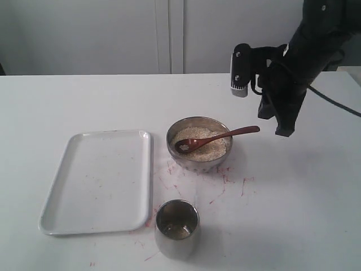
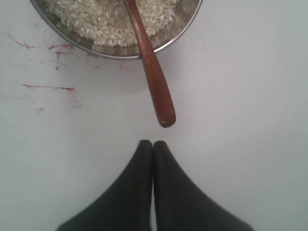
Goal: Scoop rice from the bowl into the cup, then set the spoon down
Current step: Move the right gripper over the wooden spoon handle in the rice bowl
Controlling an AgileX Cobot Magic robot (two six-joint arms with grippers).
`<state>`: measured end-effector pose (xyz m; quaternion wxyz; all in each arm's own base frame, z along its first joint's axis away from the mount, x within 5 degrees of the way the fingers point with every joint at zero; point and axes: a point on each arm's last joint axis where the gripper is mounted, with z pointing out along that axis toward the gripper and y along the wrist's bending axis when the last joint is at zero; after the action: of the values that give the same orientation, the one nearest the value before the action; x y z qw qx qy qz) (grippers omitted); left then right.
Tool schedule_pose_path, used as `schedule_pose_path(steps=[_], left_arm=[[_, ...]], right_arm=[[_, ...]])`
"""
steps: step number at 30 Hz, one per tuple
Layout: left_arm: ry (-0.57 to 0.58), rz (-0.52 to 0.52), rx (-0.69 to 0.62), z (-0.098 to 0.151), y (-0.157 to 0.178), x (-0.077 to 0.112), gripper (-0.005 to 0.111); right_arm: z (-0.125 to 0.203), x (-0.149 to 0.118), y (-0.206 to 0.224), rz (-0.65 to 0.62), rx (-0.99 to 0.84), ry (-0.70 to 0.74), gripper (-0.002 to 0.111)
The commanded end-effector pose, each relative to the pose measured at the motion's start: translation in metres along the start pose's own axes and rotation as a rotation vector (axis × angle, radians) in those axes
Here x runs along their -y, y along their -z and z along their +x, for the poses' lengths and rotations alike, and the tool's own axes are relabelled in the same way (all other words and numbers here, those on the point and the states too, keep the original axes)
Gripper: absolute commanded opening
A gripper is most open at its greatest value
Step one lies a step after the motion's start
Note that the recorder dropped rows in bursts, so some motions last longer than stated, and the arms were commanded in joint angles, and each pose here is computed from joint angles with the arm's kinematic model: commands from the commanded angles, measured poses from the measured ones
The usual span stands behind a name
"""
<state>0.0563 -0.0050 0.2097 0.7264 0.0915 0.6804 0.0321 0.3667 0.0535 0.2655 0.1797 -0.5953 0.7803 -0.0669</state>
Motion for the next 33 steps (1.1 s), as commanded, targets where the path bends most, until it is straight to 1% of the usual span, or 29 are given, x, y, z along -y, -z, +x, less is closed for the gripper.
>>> schedule_pose_path(steps=[1,5,10,15,17,21,24,27,29,32,33], left_arm=[[0.008,0.001,0.011,-0.002,0.0,0.0,0.014],[0.008,0.001,0.011,-0.002,0.0,0.0,0.014],[0.008,0.001,0.011,-0.002,0.0,0.0,0.014],[0.008,0.001,0.011,-0.002,0.0,0.0,0.014],[0.008,0.001,0.011,-0.002,0.0,0.0,0.014],[0.008,0.001,0.011,-0.002,0.0,0.0,0.014],[0.008,0.001,0.011,-0.002,0.0,0.0,0.014],[0.008,0.001,0.011,-0.002,0.0,0.0,0.014],[0.008,0.001,0.011,-0.002,0.0,0.0,0.014],[0.008,0.001,0.011,-0.002,0.0,0.0,0.014],[0.008,0.001,0.011,-0.002,0.0,0.0,0.014]], right_arm=[[0.003,0.009,-0.005,0.037,0.069,0.016,0.0],[0.004,0.009,-0.021,-0.001,0.054,0.05,0.0],[0.006,0.005,-0.033,-0.055,0.046,0.145,0.0],[0.005,0.003,-0.032,-0.079,0.061,0.341,0.0],[0.005,0.003,-0.032,-0.073,0.065,0.393,0.0],[0.004,0.006,-0.034,-0.036,0.07,0.41,0.0],[-0.002,0.008,-0.033,-0.004,0.128,0.354,0.0],[-0.004,0.011,-0.033,0.032,0.15,0.332,0.0],[-0.005,0.013,-0.033,0.048,0.153,0.327,0.003],[-0.004,0.013,-0.037,0.044,0.149,0.327,0.016],[-0.004,0.013,-0.038,0.042,0.146,0.329,0.024]])
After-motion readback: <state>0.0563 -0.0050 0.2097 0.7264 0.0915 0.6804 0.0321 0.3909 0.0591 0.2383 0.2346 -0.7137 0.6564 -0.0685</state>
